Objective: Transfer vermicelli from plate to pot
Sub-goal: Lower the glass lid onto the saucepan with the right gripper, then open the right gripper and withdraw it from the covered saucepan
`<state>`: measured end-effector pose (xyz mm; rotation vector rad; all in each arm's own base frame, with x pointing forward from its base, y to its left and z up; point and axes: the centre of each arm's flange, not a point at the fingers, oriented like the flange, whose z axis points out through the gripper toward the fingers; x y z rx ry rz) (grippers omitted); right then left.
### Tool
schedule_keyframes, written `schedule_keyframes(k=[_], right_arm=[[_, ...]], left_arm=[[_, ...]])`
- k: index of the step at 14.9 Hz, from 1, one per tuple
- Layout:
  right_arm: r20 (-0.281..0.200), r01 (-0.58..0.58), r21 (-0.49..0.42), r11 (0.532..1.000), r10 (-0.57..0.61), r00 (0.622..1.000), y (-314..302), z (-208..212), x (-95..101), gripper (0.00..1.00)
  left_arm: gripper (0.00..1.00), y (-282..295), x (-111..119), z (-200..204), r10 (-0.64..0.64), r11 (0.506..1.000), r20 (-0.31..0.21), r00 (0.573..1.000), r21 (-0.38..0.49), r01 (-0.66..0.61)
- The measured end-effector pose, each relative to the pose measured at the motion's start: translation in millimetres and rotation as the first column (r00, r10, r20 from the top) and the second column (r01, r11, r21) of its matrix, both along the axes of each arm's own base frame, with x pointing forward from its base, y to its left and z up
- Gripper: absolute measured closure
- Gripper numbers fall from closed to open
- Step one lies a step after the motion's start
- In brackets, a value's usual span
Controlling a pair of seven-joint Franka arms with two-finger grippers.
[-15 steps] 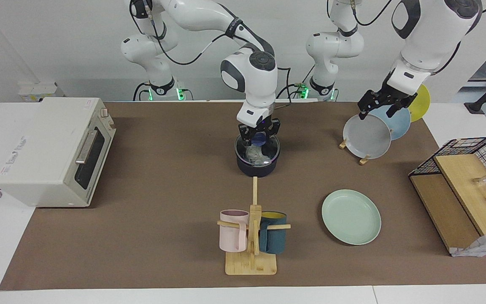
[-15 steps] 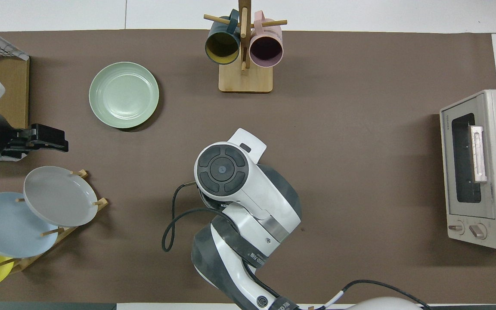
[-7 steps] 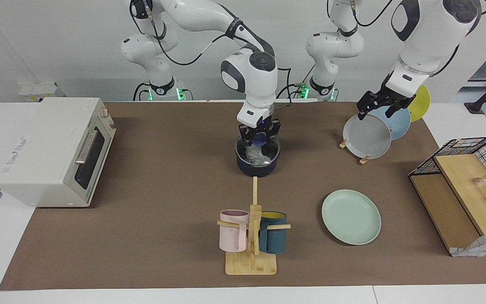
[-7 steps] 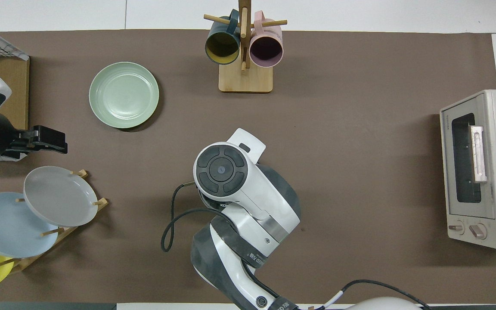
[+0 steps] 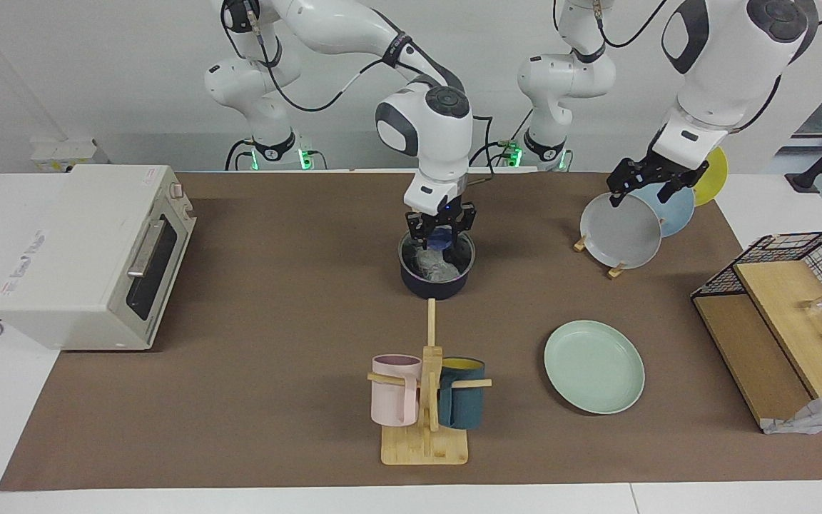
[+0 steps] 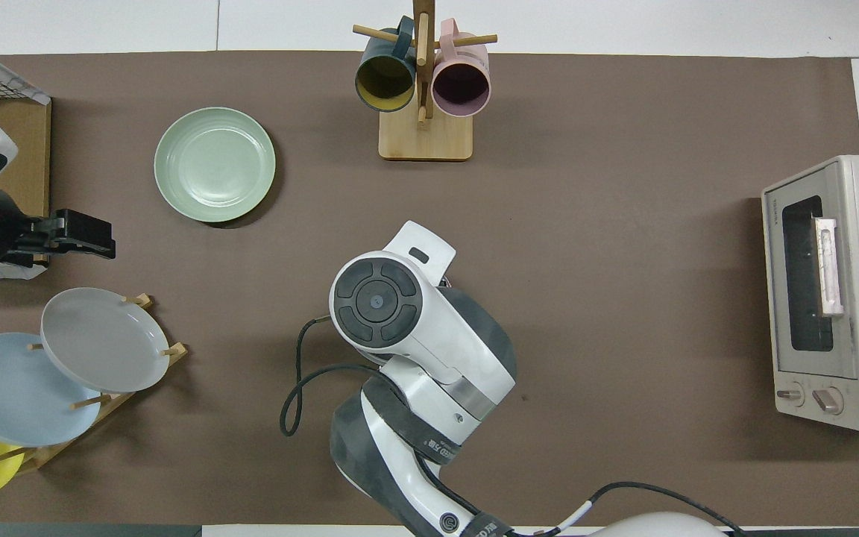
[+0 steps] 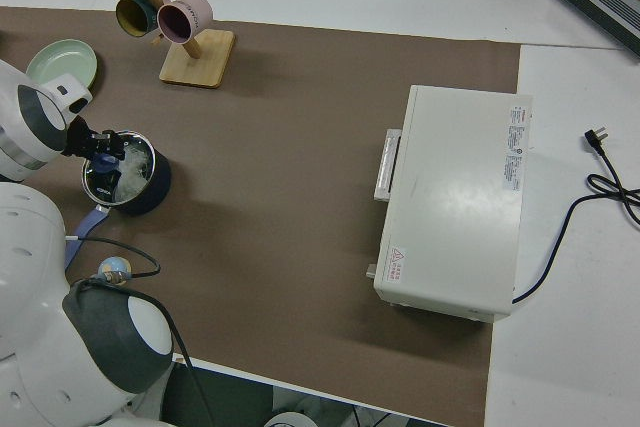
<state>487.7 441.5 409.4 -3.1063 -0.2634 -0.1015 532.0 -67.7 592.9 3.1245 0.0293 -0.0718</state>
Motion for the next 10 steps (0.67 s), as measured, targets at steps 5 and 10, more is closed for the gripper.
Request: schedule_keyframes(k=[5, 10], right_arm=[[0.0, 0.047, 0.002, 0.999, -0.047, 0.999, 0, 0, -0.4, 0.34], [-0.004, 0.081, -0.007, 0.997, -0.081, 0.997, -13, 0, 11.5, 0.01]], left_arm=[[0.0, 1, 0, 0, 0.002, 1.0, 0.0, 1.0, 0.0, -0.002], [0.0, 2, 0, 0, 0.003, 1.0, -0.001, 1.0, 0.0, -0.003]])
